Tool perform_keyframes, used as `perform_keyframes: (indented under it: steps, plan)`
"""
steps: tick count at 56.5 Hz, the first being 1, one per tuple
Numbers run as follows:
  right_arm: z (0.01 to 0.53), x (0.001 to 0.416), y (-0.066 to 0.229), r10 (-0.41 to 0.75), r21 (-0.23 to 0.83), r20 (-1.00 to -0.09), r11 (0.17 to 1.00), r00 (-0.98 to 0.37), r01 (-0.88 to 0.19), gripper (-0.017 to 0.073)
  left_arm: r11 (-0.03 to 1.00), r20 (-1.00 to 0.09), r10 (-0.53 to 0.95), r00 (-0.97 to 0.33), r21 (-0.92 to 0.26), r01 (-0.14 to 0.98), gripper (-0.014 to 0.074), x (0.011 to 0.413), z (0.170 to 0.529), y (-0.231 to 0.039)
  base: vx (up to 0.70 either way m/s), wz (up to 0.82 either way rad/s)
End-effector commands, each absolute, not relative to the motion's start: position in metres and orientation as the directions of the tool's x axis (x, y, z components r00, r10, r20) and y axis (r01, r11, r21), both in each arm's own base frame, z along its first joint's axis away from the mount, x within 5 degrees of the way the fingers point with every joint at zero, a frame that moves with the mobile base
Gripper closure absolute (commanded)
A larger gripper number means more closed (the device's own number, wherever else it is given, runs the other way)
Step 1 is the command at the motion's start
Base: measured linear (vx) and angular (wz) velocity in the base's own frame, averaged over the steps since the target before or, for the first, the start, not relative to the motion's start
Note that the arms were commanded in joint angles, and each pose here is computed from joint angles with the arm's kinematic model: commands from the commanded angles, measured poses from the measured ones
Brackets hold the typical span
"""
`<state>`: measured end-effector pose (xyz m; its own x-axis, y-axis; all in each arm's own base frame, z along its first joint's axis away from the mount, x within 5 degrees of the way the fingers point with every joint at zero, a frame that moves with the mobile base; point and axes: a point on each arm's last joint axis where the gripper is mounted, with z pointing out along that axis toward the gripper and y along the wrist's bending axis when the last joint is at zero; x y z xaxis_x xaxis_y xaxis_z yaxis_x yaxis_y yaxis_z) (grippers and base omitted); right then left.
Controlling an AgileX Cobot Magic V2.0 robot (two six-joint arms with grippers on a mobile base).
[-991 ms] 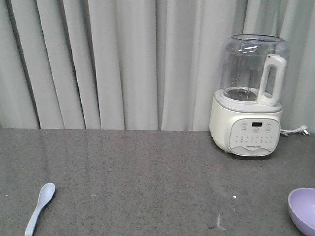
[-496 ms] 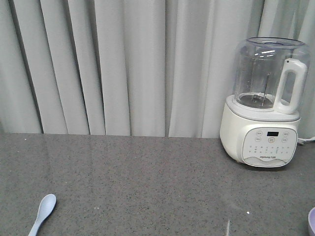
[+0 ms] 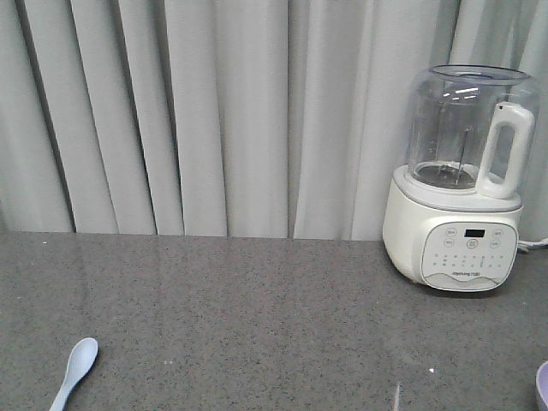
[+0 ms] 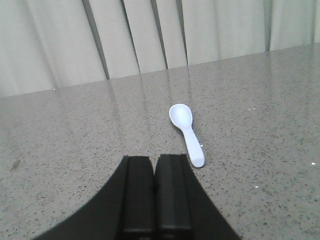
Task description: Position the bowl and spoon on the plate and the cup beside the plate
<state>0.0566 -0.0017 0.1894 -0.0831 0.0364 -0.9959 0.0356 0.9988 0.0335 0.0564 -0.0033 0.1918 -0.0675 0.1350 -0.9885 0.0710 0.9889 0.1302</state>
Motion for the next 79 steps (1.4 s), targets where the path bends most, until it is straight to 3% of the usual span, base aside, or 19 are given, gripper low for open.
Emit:
perform_keyframes:
  steps: [1, 10, 21, 27, 31, 37, 46, 56, 66, 74, 79]
  plan:
    - [0.196, 0.057, -0.002, 0.014, 0.014, -1.000, 0.999, 0.004, 0.042, 0.0568, 0.991, -0.991, 0.121, 0.062, 0.125, 0.056, 0.0591, 0.054, 0.211, -0.003, 0.00, 0.00]
    - [0.201, 0.057, -0.002, 0.013, 0.015, -0.999, 0.999, 0.049, 0.043, 0.0568, 0.991, -0.979, 0.113, 0.172, 0.122, 0.046, 0.0591, 0.053, 0.221, -0.004, 0.00, 0.00]
    - [0.235, 0.049, -0.004, 0.039, 0.056, -0.931, 0.998, 0.362, 0.038, 0.0568, 0.995, -0.905, -0.075, 0.418, -0.039, 0.094, 0.0591, 0.044, 0.248, -0.004, 0.00, 0.00]
    - [0.272, 0.039, -0.003, 0.019, 0.040, -0.897, 0.998, 0.442, 0.039, 0.0568, 0.987, -0.856, -0.143, 0.496, -0.090, 0.130, 0.0591, 0.034, 0.280, -0.003, 0.00, 0.00]
    - [0.312, 0.029, -0.002, -0.065, -0.037, -0.887, 0.997, 0.457, 0.069, 0.0568, 0.990, -0.850, -0.127, 0.512, -0.076, 0.120, 0.0591, 0.025, 0.313, -0.002, 0.00, 0.00]
    - [0.365, 0.031, -0.001, -0.149, -0.120, -0.906, 0.988, 0.396, 0.097, 0.0568, 0.997, -0.877, -0.038, 0.478, -0.004, 0.072, 0.0591, 0.029, 0.364, -0.002, 0.00, 0.00]
    - [0.409, 0.073, -0.003, -0.144, -0.126, -0.945, 0.989, 0.294, 0.079, 0.0568, 0.998, -0.949, 0.015, 0.314, 0.034, 0.055, 0.0591, 0.091, 0.419, -0.006, 0.00, 0.00]
    - [0.393, 0.120, -0.004, -0.089, -0.086, -0.993, 0.995, 0.083, 0.041, 0.0568, 0.998, -0.991, 0.026, 0.135, 0.034, 0.060, 0.0591, 0.152, 0.410, -0.010, 0.00, 0.00]
    - [0.380, 0.133, -0.004, -0.087, -0.088, -0.995, 0.996, -0.038, 0.027, 0.0559, 0.997, -0.996, 0.029, 0.088, 0.035, 0.063, 0.0569, 0.167, 0.402, -0.011, 0.00, 0.00]
    - [0.380, 0.133, -0.004, -0.089, -0.090, -0.995, 0.996, -0.038, 0.027, 0.0496, 0.997, -0.994, 0.028, 0.109, 0.035, 0.063, 0.0459, 0.167, 0.404, -0.011, 0.00, 0.00]
    - [0.381, 0.134, -0.004, -0.082, -0.083, -0.996, 0.996, -0.035, 0.027, 0.0389, 0.997, -0.994, 0.028, 0.103, 0.035, 0.063, 0.0345, 0.167, 0.403, -0.011, 0.00, 0.00]
